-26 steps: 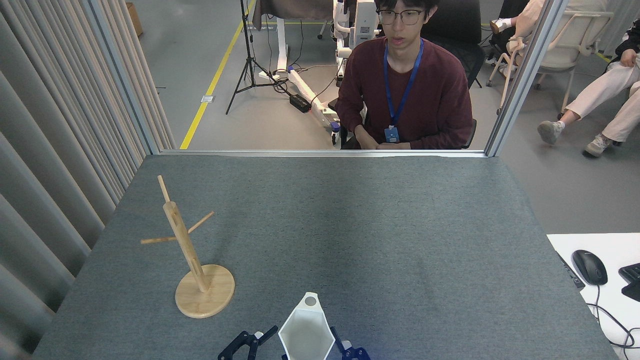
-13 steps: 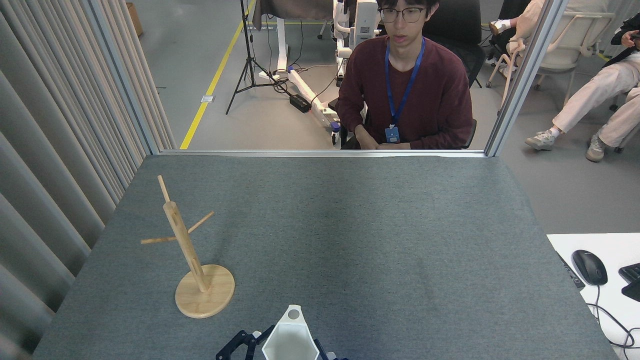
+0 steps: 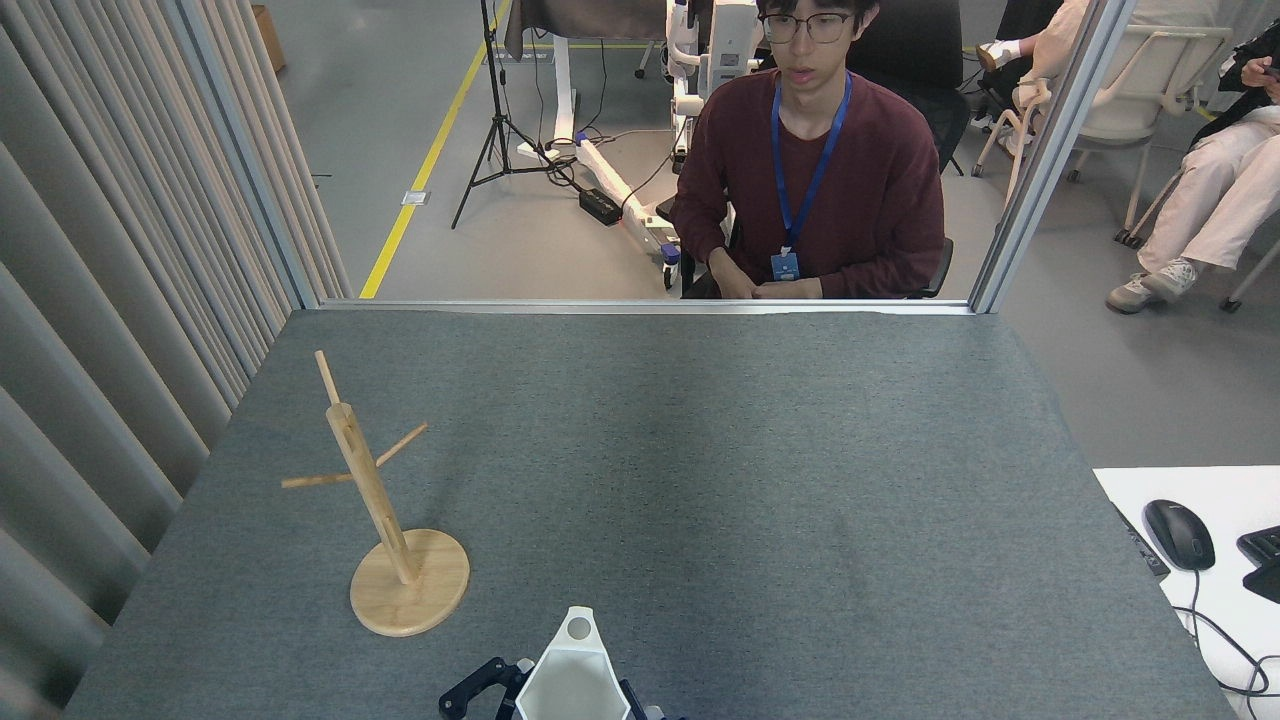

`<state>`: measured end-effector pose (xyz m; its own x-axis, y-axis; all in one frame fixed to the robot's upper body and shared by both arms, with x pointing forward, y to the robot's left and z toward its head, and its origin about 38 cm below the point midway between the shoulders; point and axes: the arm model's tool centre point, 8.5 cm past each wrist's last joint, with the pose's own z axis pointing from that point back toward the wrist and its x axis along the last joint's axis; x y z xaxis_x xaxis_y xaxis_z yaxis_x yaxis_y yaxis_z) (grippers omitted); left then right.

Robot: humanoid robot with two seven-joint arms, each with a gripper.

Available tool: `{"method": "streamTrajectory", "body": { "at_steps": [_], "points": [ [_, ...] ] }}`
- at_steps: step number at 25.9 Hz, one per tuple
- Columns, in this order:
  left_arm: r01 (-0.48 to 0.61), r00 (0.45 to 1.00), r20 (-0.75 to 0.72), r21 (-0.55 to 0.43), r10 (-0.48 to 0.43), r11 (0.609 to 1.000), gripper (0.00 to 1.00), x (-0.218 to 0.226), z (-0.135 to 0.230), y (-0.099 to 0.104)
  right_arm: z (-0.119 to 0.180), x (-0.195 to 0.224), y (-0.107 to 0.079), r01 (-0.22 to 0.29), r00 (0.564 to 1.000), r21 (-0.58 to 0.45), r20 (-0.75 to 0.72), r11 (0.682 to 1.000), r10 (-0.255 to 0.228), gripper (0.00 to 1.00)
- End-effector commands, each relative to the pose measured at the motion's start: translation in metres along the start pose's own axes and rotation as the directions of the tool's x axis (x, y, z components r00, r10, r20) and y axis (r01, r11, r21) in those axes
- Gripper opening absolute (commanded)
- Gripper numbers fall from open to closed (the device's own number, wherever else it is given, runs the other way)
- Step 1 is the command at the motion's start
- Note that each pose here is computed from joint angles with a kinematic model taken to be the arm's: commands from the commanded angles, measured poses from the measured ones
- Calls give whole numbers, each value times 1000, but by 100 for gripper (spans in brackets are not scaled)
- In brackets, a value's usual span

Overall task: Hang cup on storage rack
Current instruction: 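Grasp the cup with the left gripper and release the right gripper, then move the cup with the left gripper beside the wooden stand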

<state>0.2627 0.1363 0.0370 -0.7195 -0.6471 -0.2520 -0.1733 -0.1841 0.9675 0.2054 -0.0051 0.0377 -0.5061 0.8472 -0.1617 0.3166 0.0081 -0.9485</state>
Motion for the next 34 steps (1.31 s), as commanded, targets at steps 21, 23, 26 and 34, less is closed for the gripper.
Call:
{"method": "streamTrajectory", "body": {
  "at_steps": [21,23,26,34],
  "points": [
    [21,999,-33,35,-20,999,41,-5,0,3,-39,-97,-65,168,880,-303,-383,938,-281,98],
    [21,999,-40,35,-19,999,41,-6,1,3,-27,-149,-43,192,782,-290,-532,937,-325,98],
    [23,998,-63,29,-21,999,41,-12,6,2,16,-202,-5,151,750,-153,-626,977,-214,98],
    [41,973,-227,-9,-42,999,41,-56,45,-4,129,-220,20,122,833,83,-550,989,-56,98]
  ]
}}
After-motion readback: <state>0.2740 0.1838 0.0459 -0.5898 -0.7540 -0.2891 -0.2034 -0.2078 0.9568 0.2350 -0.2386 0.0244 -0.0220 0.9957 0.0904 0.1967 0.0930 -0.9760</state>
